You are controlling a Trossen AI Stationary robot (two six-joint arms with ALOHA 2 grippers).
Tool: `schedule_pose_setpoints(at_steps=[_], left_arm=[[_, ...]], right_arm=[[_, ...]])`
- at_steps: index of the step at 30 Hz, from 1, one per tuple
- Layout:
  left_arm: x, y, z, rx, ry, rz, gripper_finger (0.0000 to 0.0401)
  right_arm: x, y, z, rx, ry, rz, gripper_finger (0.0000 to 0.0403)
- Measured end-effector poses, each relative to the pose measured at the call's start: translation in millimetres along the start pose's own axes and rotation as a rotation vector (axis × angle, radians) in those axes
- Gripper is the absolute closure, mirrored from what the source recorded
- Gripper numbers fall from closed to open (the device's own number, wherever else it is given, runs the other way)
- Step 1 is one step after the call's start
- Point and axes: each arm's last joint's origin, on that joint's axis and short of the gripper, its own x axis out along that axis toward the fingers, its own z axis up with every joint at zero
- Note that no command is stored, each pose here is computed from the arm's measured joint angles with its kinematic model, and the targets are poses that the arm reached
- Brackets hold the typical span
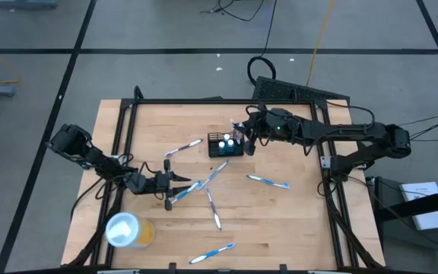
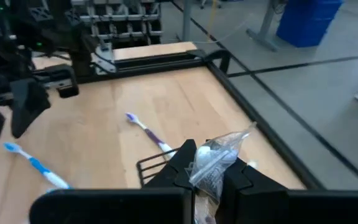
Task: Pick & Place toothbrushing station
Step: Put the purple toothbrush into the black organizer
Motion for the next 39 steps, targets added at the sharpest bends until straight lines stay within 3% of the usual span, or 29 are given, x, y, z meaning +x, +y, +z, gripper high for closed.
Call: schedule_pose_setpoints(at_steps=[8,17,29,39], left_arm=[[0.0,0.1,0.0,0.0,0.0,0.0,0.0288],[0.5,1.0,0.1,0.0,0.0,0.007,0.0288],[0.6,1.0,0.2,-0.002,-0.002,0.007,0.0288],[0.6,1.0,0.0,-0.004,0.0,0.007,0.0288]], right_arm=[[5.2,-14.4,-19.6,0.059,0.011,0.009,0.0392],[7.2,-22.9,-23.9,0.092,0.027,0.033,0.0392],[43.1,-27.1,-48.0,0.112,0.087,0.063,0.0392],[49.6,-29.9,-52.5,0.121,0.094,0.056,0.0392]])
